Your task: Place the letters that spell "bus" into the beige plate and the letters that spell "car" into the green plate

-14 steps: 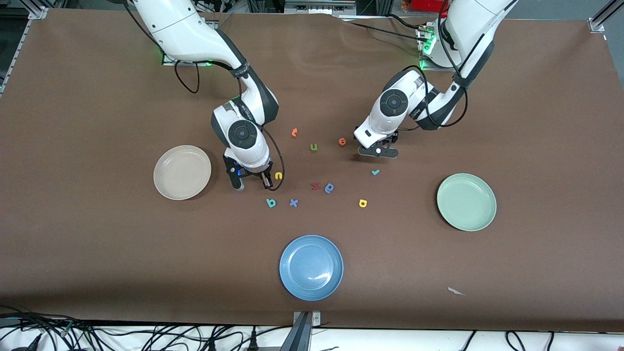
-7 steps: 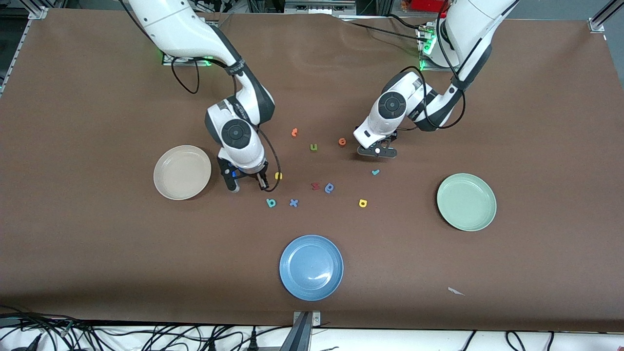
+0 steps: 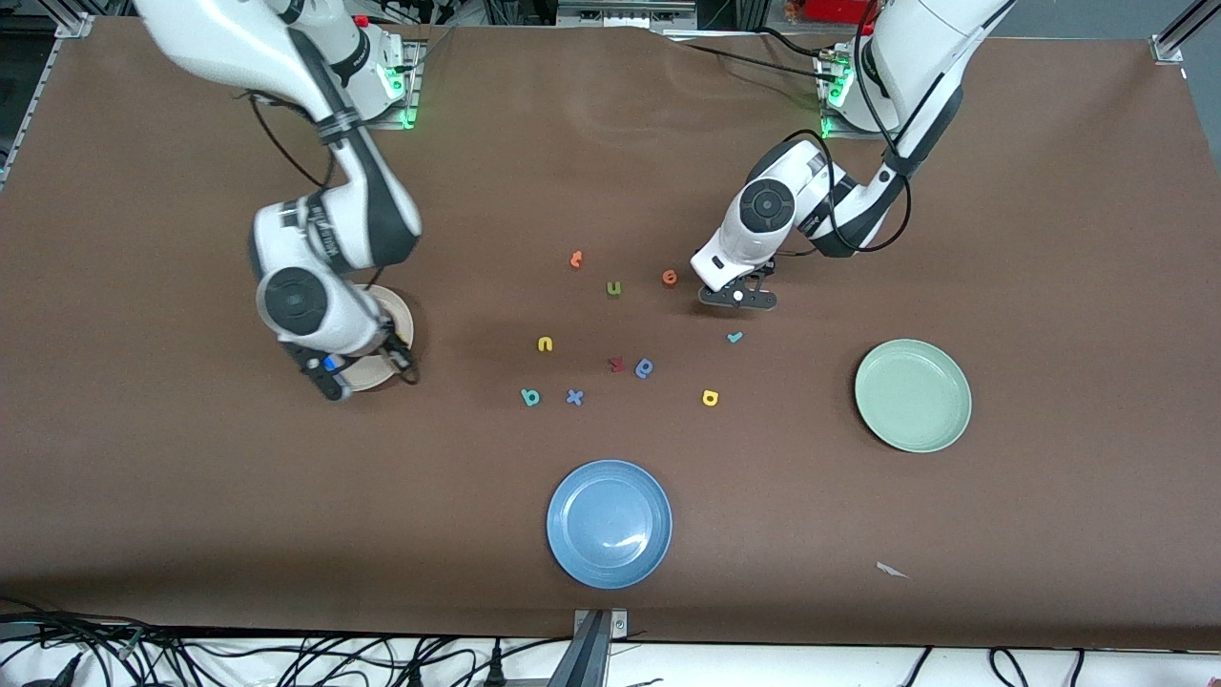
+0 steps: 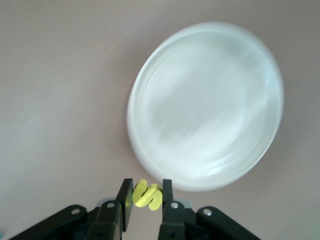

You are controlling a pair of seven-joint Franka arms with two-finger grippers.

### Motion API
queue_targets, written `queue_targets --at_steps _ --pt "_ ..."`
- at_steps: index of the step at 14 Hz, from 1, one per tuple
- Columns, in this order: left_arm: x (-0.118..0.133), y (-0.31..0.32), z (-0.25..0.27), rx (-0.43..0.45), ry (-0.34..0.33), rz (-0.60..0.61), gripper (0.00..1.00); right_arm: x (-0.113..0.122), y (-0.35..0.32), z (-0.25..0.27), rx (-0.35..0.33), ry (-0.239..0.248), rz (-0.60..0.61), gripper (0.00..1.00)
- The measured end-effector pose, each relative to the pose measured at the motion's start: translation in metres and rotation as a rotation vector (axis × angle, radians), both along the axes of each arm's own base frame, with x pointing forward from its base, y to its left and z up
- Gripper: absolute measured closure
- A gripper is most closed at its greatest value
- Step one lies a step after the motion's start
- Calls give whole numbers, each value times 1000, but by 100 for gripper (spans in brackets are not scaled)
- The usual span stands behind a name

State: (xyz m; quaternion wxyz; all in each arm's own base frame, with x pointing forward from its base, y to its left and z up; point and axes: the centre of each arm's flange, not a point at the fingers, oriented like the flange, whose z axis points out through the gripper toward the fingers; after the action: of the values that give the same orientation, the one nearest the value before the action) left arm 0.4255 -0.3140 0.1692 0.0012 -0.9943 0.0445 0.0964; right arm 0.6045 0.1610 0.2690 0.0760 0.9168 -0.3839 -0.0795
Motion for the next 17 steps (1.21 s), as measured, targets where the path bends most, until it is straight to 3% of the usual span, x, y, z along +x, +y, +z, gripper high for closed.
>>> queue_targets --at_steps 2,5,6,10,13,17 --pt "1 0 1 0 -1 0 67 -5 -38 -22 7 16 46 73" --pt "1 0 1 0 -1 0 71 -28 -53 -65 12 -1 80 73" --pt "1 0 1 0 -1 0 72 -34 -53 -71 12 4 83 68" --pt "7 0 4 -5 -10 8 72 -32 -47 -50 21 -17 91 29" --pt "42 5 29 17 -5 21 72 -34 -6 -20 70 -35 75 0" --pt "115 56 74 0 -31 3 72 -59 87 -16 129 -76 22 0"
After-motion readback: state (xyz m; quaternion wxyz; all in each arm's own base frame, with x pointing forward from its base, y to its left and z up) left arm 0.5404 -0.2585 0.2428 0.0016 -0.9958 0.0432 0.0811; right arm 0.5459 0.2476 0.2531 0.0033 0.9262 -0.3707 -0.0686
